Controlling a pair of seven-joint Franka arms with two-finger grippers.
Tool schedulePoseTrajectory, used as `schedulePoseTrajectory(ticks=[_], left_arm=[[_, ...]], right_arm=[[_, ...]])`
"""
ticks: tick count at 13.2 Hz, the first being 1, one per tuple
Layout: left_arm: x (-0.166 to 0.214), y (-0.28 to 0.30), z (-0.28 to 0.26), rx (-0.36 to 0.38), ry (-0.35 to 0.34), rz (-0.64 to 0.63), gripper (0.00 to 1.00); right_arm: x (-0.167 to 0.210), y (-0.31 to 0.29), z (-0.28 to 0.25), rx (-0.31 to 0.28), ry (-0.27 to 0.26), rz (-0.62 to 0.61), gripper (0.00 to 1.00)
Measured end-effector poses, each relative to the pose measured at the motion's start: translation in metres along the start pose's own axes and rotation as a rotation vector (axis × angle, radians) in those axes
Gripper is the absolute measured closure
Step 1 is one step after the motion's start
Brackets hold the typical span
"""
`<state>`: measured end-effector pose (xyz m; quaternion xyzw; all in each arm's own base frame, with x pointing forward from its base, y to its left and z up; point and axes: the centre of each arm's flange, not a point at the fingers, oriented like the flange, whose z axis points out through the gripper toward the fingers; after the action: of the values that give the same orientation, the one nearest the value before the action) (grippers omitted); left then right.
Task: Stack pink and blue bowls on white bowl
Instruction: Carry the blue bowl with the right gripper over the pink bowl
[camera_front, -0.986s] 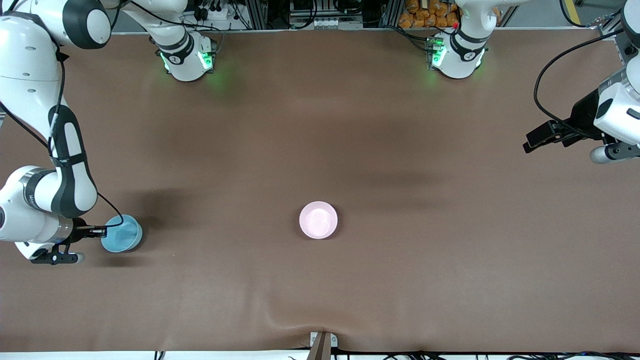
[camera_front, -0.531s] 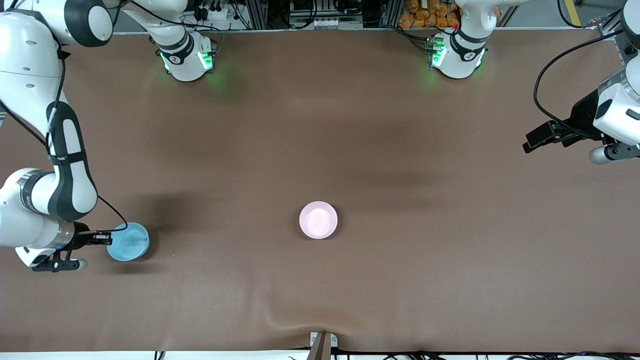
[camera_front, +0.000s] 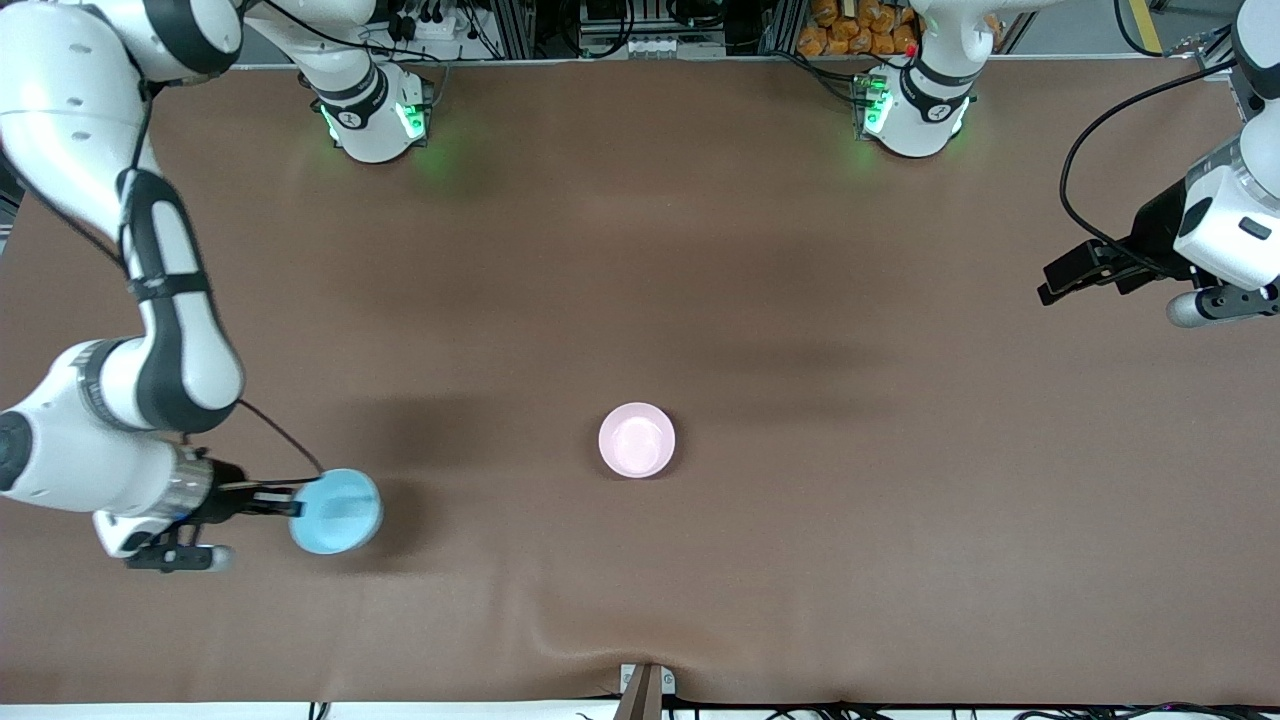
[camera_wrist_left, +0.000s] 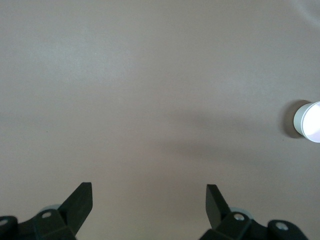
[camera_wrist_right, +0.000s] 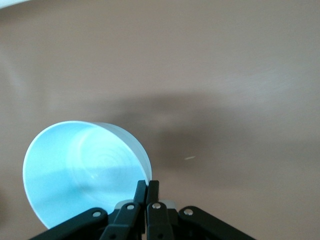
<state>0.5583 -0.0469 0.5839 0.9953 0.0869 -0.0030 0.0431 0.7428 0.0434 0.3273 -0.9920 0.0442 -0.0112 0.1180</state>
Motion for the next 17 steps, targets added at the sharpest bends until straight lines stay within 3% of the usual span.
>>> schedulePoseTrajectory(ticks=[5, 9, 13, 17], left_arm=[[0.003, -0.016, 0.0, 0.002, -0.011, -0.025, 0.0], [0.001, -0.011, 0.001, 0.002, -0.014, -0.016, 0.0], [0.001, -0.011, 0.001, 0.003, -0.014, -0.015, 0.0], [0.001, -0.009, 0.003, 0.004, -0.017, -0.012, 0.0]], right_arm=[[-0.04, -0.146, 0.023, -0.006, -0.043, 0.241, 0.98], [-0.083, -0.249, 0.064, 0.006, -0.027, 0.43, 0.98], [-0.105, -0.289, 0.084, 0.012, -0.01, 0.491, 0.98], [-0.121, -0.305, 0.098, -0.025, -0.01, 0.531, 0.98]])
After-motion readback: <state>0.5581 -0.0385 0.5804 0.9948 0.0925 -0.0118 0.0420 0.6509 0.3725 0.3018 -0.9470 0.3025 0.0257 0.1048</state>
